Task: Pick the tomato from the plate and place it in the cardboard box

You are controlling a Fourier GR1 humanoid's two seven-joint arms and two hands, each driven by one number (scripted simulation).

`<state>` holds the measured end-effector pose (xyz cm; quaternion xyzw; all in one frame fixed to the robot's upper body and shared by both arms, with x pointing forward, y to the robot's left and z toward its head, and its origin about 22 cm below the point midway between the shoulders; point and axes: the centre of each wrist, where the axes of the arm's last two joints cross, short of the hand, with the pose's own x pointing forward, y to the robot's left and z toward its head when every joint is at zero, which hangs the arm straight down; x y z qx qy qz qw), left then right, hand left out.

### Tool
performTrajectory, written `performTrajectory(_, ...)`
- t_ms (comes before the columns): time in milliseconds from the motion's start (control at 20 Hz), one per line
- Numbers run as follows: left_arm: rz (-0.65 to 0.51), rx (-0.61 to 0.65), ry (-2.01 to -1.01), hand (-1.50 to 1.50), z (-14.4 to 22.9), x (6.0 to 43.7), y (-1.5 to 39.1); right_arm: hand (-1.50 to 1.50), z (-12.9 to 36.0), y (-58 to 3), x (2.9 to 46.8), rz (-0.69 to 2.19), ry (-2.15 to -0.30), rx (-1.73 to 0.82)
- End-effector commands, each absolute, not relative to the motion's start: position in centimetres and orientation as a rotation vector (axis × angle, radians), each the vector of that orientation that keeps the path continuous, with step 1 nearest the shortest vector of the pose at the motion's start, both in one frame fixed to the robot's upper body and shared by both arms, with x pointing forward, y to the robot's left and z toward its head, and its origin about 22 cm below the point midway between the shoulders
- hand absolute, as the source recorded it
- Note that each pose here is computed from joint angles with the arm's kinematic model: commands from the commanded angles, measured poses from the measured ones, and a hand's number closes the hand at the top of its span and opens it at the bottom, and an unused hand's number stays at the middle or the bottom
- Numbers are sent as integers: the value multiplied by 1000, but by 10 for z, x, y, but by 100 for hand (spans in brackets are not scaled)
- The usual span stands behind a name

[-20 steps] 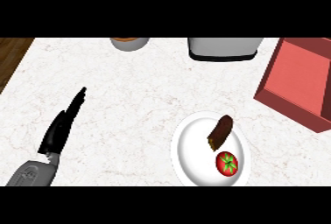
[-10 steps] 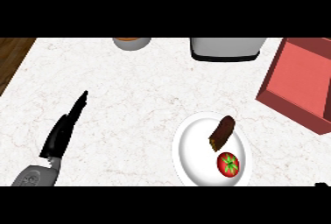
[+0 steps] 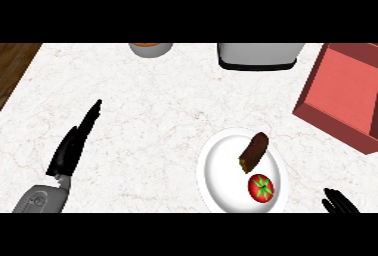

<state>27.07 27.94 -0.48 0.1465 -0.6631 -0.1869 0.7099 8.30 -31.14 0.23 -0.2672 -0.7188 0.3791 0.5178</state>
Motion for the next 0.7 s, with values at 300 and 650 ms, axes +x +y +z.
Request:
performTrajectory(300, -403, 339, -1473, 0, 1, 273, 274, -150, -33, -296, 106, 904, -1788, -745)
performTrajectory(650, -411, 319, -1469, 0, -20, 269, 280, -150, -22, -264, 113, 962, -1726, -733)
